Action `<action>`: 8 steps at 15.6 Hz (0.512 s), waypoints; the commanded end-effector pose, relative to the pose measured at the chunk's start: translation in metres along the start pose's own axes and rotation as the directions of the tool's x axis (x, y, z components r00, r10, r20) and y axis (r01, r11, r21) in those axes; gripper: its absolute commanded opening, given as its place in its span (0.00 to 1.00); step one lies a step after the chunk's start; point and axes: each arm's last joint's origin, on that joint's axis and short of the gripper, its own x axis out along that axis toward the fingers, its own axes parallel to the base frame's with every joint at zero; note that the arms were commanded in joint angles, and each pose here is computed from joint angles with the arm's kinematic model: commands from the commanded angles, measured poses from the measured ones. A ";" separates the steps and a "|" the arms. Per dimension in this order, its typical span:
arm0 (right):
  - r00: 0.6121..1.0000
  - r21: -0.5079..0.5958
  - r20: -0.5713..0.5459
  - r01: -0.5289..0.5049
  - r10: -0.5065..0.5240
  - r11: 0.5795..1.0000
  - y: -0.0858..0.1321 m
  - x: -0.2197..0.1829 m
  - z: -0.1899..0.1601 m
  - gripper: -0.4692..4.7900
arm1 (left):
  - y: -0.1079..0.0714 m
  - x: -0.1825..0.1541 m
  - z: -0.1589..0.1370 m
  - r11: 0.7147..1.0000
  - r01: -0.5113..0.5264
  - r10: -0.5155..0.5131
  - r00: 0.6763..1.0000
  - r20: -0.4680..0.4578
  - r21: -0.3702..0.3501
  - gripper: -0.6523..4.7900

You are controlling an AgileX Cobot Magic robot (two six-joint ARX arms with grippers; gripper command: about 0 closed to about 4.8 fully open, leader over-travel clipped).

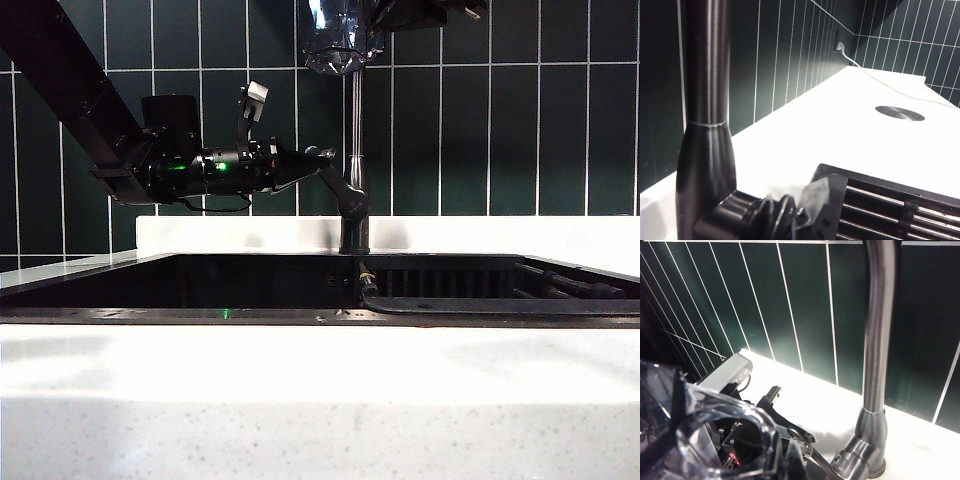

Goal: Pick up the mug next to the sink, go to the faucet to get some water, pour the water into the sink, and finally put the mug back to its place.

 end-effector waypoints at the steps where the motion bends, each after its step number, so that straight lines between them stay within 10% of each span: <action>1: 1.000 -0.008 0.029 -0.005 0.006 1.000 0.002 -0.003 0.006 0.09 | -0.003 0.003 0.001 1.000 -0.001 0.001 1.000 0.006 -0.028 0.11; 8: 1.000 -0.008 0.029 -0.004 0.004 1.000 0.001 -0.003 0.006 0.09 | -0.004 0.003 0.000 0.999 0.021 -0.021 1.000 -0.001 -0.034 0.11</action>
